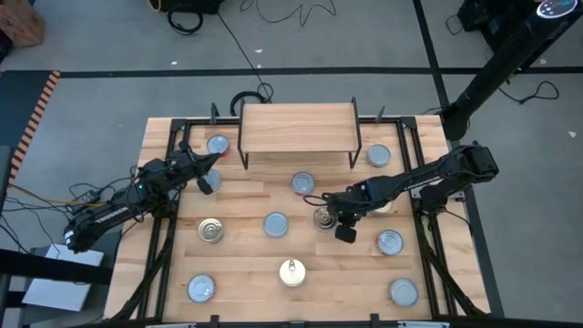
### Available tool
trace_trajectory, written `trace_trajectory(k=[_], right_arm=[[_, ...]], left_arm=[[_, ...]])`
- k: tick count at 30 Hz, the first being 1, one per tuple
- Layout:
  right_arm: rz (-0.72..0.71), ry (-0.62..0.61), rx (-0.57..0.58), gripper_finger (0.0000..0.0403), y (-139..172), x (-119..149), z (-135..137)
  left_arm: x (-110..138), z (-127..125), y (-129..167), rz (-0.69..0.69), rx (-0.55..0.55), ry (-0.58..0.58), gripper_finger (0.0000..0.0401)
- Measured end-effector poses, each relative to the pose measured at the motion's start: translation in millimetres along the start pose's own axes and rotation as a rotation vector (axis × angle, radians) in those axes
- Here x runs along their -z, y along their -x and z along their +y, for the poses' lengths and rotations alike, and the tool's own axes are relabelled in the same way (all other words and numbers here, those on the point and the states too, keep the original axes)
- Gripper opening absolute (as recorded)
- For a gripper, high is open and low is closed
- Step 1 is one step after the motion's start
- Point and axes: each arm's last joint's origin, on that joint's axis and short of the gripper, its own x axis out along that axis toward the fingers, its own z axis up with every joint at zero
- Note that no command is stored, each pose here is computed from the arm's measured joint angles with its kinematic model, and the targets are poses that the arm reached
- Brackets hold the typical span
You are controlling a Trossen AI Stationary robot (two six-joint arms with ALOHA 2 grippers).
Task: Stack canned seafood by type on shelf
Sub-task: Put the blue pink tuna can on the shelf
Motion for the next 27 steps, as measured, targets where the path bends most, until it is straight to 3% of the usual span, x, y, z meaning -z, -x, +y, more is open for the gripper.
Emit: trace_trajectory(k=[9, 16, 27], right_arm=[[-0.021, 0.075, -0.015, 0.0043, 8.8, -3.1, 16.0], [-0.095, 0.23, 0.033, 0.0072, 15.0, -9.3, 23.2], [-0.09, 0.42, 0.033, 0.0076, 12.7, -6.3, 29.8]], left_arm=[[-0.1, 0.0, 0.0, 0.0, 0.0, 0.0, 0.0004], [-0.2, 0.0, 0.0, -0.001, 0.0, -0.055, 0.0004], [-0.1, 0.2, 0.0, -0.001, -0.005, -0.074, 0.0004]])
